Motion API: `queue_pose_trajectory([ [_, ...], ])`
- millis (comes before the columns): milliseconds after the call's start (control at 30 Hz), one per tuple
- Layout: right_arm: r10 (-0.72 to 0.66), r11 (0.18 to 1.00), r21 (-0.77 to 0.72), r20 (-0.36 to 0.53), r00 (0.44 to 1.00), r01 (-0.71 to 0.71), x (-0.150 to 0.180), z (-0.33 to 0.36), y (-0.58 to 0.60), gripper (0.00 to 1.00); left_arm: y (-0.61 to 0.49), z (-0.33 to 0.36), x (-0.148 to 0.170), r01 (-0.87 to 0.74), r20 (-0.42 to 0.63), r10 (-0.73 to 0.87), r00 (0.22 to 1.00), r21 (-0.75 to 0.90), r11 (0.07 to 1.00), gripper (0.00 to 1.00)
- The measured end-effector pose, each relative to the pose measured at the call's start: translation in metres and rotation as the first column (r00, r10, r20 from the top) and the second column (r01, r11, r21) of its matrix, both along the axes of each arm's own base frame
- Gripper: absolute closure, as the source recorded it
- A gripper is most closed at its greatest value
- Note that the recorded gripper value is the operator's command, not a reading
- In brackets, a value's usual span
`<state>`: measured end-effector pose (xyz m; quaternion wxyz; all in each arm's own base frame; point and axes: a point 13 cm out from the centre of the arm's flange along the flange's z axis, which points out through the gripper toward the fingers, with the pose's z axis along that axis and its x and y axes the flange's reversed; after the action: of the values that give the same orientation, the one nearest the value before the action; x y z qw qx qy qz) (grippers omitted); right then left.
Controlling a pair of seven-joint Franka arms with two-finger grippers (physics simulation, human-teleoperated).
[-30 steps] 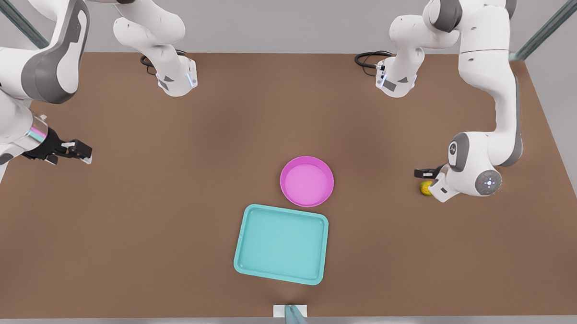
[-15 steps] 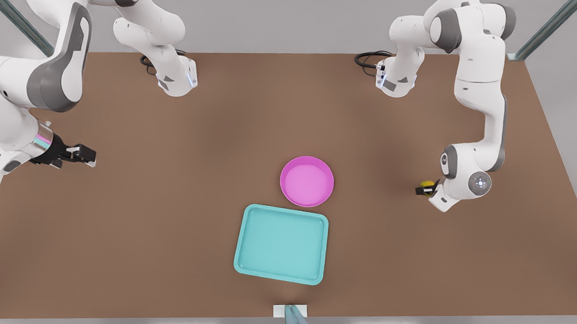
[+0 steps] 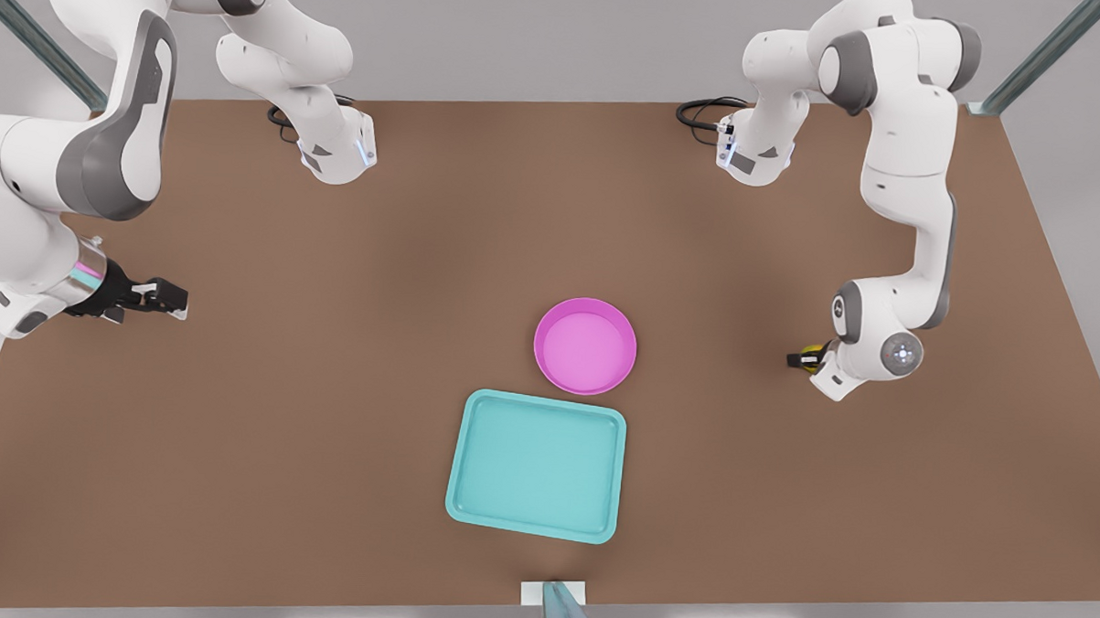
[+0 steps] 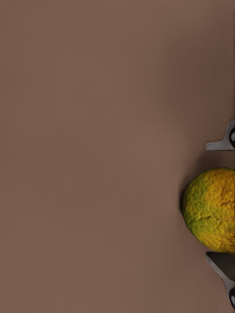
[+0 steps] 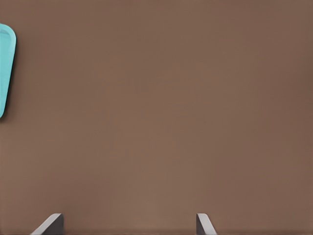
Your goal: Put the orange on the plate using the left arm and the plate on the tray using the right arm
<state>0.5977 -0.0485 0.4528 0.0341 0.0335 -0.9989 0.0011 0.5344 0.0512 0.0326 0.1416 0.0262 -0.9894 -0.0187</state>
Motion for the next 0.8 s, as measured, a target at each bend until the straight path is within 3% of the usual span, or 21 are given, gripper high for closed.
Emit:
queue_pose_trajectory([
  [33, 0.0, 1.0, 0.0, 0.0, 1.0, 0.0, 0.0, 0.0, 0.0, 0.0, 0.0, -0.001, 0.0, 0.001, 0.0, -0.001, 1.0, 0.0, 1.0, 0.2],
  [67, 0.0, 1.0, 0.001, -0.001, 1.0, 0.0, 0.0, 0.0, 0.0, 0.0, 0.0, -0.001, 0.0, 0.001, 0.0, -0.001, 1.0, 0.001, 1.0, 0.31],
  [100, 0.0, 1.0, 0.002, -0.003, 1.0, 0.0, -0.001, -0.001, -0.001, 0.0, 0.0, -0.001, 0.0, 0.002, 0.0, -0.002, 1.0, 0.001, 1.0, 0.31],
  [200, -0.002, 1.0, 0.005, -0.008, 1.0, 0.002, -0.002, -0.002, -0.002, 0.0, 0.001, 0.0, 0.002, 0.003, 0.005, -0.003, 1.0, 0.006, 1.0, 0.44],
  [367, 0.002, 1.0, 0.007, -0.015, 1.0, -0.002, -0.002, -0.004, -0.001, 0.0, -0.013, 0.041, 0.022, 0.012, 0.059, -0.012, 0.998, 0.004, 1.0, 0.44],
  [467, 0.003, 1.0, 0.007, -0.017, 1.0, -0.003, -0.002, -0.004, -0.001, 0.0, -0.138, 0.129, 0.092, 0.182, 0.168, -0.179, 0.969, 0.003, 0.983, 0.44],
  [533, 0.005, 1.0, 0.007, -0.018, 1.0, -0.005, -0.002, -0.005, 0.0, 0.0, -0.232, 0.149, 0.1, 0.278, 0.17, -0.274, 0.947, -0.003, 0.961, 0.44],
  [633, 0.005, 1.0, 0.007, -0.019, 1.0, -0.005, -0.002, -0.005, -0.001, 0.0, -0.331, 0.14, 0.087, 0.337, 0.128, -0.331, 0.935, -0.027, 0.941, 0.44],
  [800, 0.004, 1.0, 0.011, -0.028, 1.0, -0.004, -0.005, -0.008, -0.002, 0.0, -0.425, 0.094, 0.018, 0.35, 0.0, -0.35, 0.937, -0.045, 0.936, 0.4],
])
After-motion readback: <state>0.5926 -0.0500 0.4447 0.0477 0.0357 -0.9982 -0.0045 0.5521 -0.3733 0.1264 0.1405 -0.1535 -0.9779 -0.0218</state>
